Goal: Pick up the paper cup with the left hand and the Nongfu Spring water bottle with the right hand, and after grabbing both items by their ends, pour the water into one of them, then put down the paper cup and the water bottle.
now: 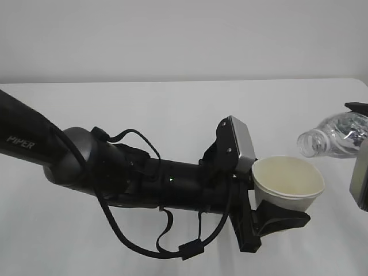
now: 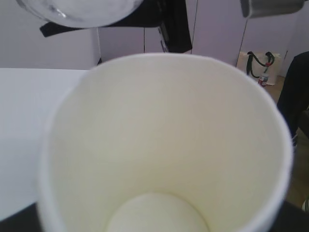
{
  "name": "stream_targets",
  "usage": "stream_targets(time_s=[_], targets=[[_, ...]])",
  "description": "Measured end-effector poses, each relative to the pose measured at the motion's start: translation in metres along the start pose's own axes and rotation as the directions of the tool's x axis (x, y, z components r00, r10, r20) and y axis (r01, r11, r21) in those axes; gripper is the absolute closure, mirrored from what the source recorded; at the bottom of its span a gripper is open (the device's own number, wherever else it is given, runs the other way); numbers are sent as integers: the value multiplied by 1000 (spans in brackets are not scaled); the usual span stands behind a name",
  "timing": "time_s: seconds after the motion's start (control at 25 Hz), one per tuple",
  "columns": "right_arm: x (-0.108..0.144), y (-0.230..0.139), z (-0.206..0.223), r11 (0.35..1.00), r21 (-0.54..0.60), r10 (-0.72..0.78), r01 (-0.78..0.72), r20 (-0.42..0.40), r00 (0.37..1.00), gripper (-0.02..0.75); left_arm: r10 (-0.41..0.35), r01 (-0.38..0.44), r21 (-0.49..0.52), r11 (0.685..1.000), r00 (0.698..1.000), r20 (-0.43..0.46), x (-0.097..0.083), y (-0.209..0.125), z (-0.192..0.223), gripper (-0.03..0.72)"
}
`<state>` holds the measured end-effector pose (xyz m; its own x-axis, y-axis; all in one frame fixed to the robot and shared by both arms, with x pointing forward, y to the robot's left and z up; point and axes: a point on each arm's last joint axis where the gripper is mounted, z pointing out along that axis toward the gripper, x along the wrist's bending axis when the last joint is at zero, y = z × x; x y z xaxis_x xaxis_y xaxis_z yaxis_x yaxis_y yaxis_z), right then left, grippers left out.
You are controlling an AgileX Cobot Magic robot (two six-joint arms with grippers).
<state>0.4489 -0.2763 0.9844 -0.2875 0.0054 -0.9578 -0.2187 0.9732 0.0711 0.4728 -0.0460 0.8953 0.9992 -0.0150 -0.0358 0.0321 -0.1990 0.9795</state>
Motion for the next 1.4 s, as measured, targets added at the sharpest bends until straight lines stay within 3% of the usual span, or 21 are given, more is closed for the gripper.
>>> stream_targets(time_s=[1.4], targets=[[-3,0,0,998,0,-69,69,35,997,337,0,0,0,1000,1000,0,0,0,0,225]])
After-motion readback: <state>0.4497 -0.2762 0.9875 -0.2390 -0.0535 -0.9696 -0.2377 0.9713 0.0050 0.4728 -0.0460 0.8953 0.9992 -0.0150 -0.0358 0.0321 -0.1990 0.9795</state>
